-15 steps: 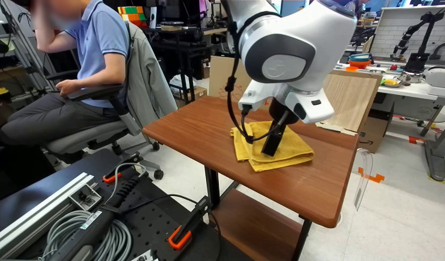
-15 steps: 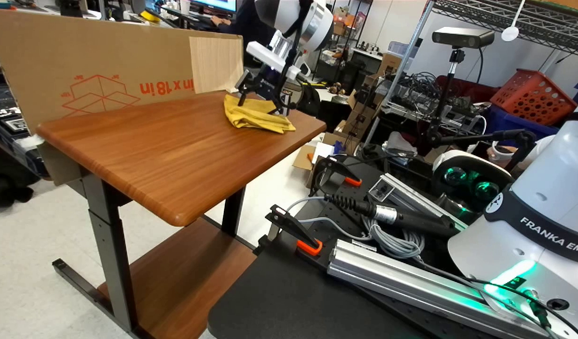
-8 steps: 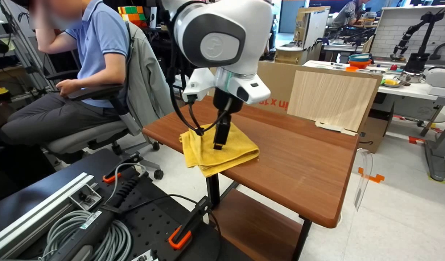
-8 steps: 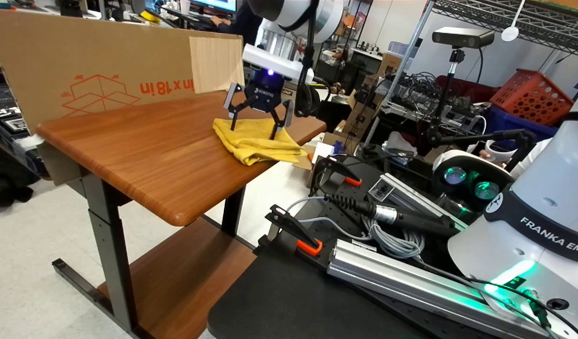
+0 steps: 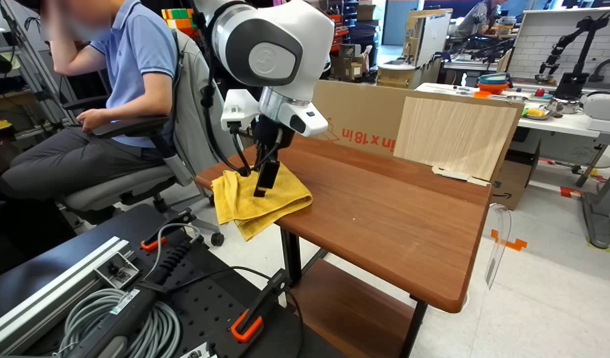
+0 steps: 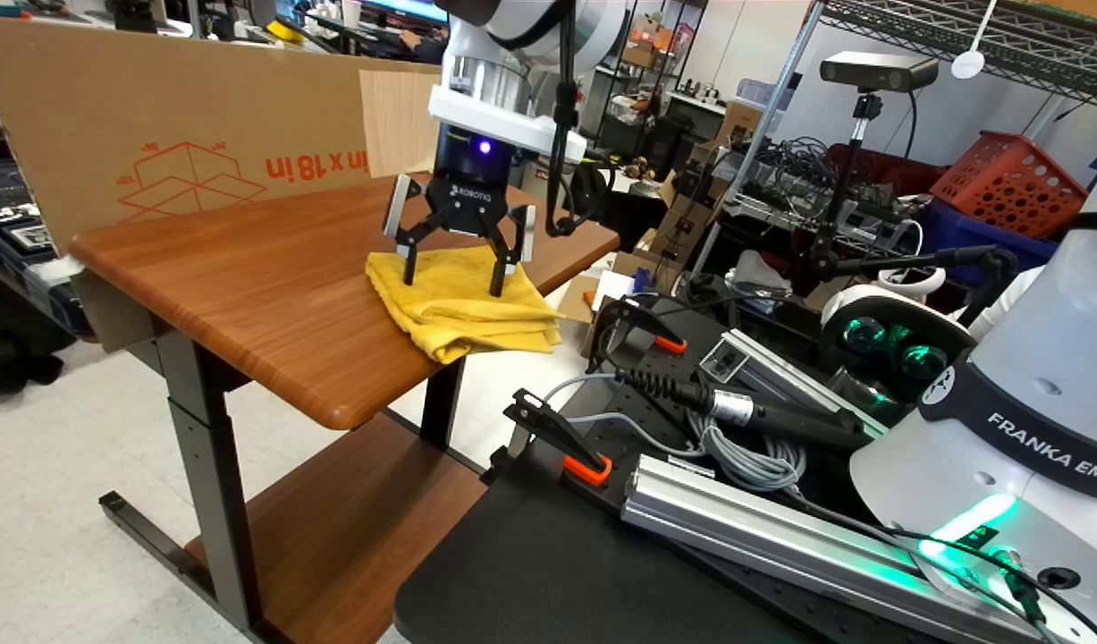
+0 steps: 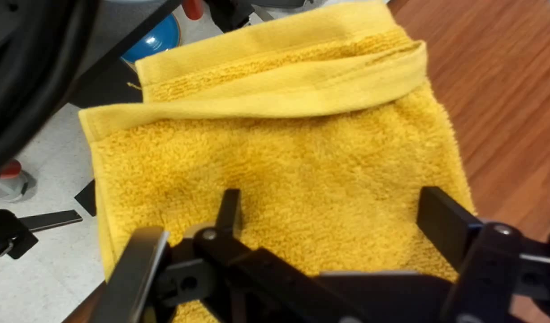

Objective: Slide the yellow towel across the table.

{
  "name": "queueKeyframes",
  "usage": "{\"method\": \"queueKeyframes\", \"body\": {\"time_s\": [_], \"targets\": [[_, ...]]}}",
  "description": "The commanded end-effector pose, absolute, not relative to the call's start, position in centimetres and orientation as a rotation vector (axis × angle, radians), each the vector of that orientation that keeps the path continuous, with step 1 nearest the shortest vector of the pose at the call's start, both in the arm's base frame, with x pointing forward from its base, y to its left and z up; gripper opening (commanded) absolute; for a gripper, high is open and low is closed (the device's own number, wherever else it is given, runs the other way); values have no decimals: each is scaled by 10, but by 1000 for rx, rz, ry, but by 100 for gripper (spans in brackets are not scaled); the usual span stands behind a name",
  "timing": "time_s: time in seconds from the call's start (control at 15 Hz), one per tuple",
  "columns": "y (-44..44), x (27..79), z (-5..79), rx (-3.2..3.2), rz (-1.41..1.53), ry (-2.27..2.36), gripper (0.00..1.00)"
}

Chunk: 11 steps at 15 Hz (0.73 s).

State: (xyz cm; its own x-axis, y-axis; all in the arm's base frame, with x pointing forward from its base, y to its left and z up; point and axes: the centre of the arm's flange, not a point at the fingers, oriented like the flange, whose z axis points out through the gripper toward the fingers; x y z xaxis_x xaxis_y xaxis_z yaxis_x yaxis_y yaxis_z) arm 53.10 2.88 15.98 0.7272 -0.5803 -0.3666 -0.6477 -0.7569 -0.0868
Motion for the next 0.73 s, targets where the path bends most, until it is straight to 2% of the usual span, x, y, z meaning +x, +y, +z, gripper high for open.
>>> {"method": "queueKeyframes", "body": {"time_s": [0.0, 0.47, 0.53, 0.67], "targets": [[22, 548, 176, -2695, 430, 956, 100], [-11, 552, 259, -2597, 244, 913, 100], [1, 566, 223, -2647, 270, 951, 100], [-9, 565, 246, -2621, 227, 940, 100]]}}
